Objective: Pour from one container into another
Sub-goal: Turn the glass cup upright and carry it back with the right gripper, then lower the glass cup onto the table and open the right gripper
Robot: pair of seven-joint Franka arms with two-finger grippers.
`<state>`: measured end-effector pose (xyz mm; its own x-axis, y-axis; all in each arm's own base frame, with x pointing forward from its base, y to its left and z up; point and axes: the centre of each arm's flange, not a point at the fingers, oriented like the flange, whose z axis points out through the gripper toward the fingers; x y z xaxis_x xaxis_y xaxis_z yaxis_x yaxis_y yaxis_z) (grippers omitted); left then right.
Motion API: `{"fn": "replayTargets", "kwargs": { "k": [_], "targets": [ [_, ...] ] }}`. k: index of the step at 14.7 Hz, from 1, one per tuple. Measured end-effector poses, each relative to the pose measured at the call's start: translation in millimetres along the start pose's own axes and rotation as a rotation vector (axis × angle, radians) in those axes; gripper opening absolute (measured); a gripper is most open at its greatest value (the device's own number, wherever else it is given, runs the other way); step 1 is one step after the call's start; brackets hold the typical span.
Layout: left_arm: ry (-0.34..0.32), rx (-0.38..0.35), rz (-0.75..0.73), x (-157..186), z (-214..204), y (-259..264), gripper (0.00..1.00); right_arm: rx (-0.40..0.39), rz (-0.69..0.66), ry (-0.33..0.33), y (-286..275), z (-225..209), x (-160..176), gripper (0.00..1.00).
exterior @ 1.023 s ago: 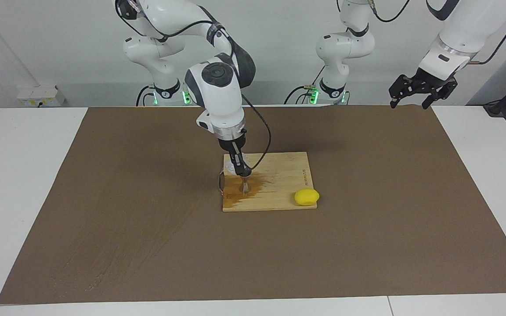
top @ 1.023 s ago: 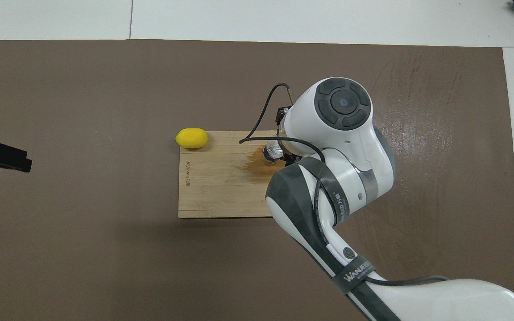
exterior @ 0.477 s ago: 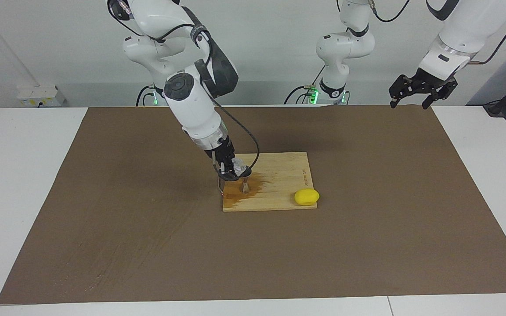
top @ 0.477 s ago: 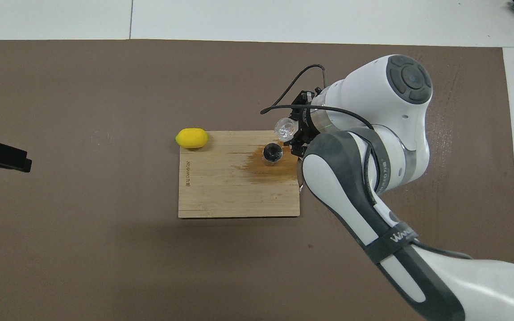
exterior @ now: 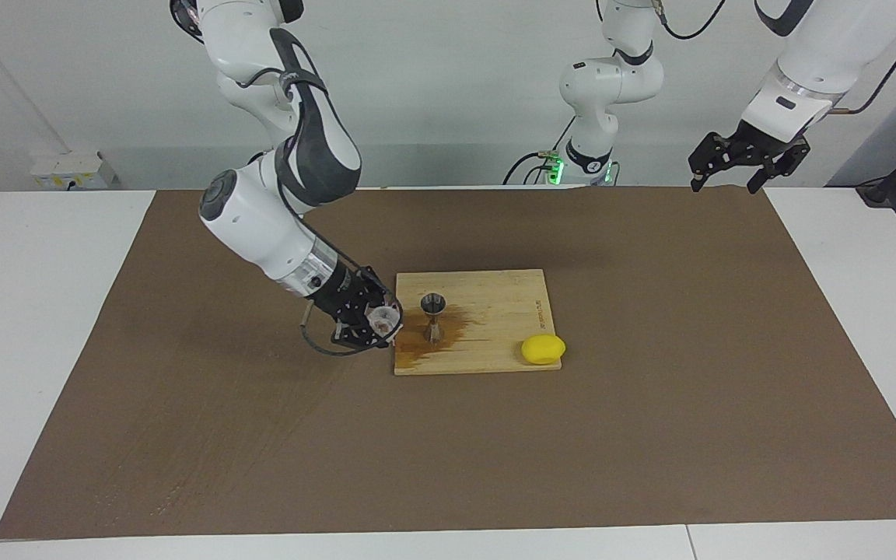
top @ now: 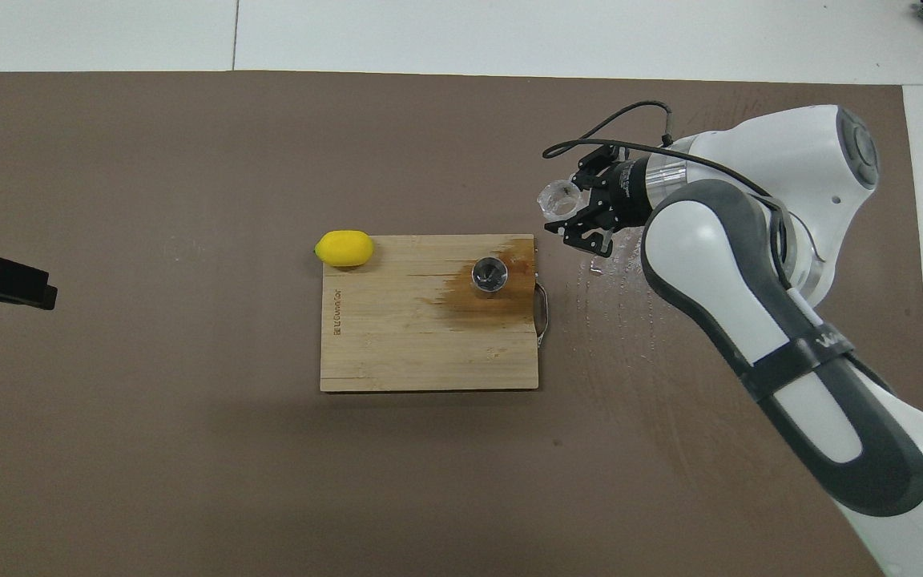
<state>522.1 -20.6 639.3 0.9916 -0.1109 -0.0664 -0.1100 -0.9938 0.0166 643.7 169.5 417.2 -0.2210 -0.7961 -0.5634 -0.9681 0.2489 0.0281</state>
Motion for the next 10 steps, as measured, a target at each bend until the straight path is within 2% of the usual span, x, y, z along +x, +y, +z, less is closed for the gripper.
{"fn": "replayTargets", "kwargs": {
  "k": [4,10],
  "targets": [
    [0.000,0.000,0.000,0.0,0.0,0.0,1.00,0.007,0.046,-0.085,-19.2,-13.1,71.2,0.51],
    [0.000,0.000,0.000,0.0,0.0,0.0,1.00,-0.030,0.049,-0.157,-26.4,-29.2,154.5,0.51]
  ]
}}
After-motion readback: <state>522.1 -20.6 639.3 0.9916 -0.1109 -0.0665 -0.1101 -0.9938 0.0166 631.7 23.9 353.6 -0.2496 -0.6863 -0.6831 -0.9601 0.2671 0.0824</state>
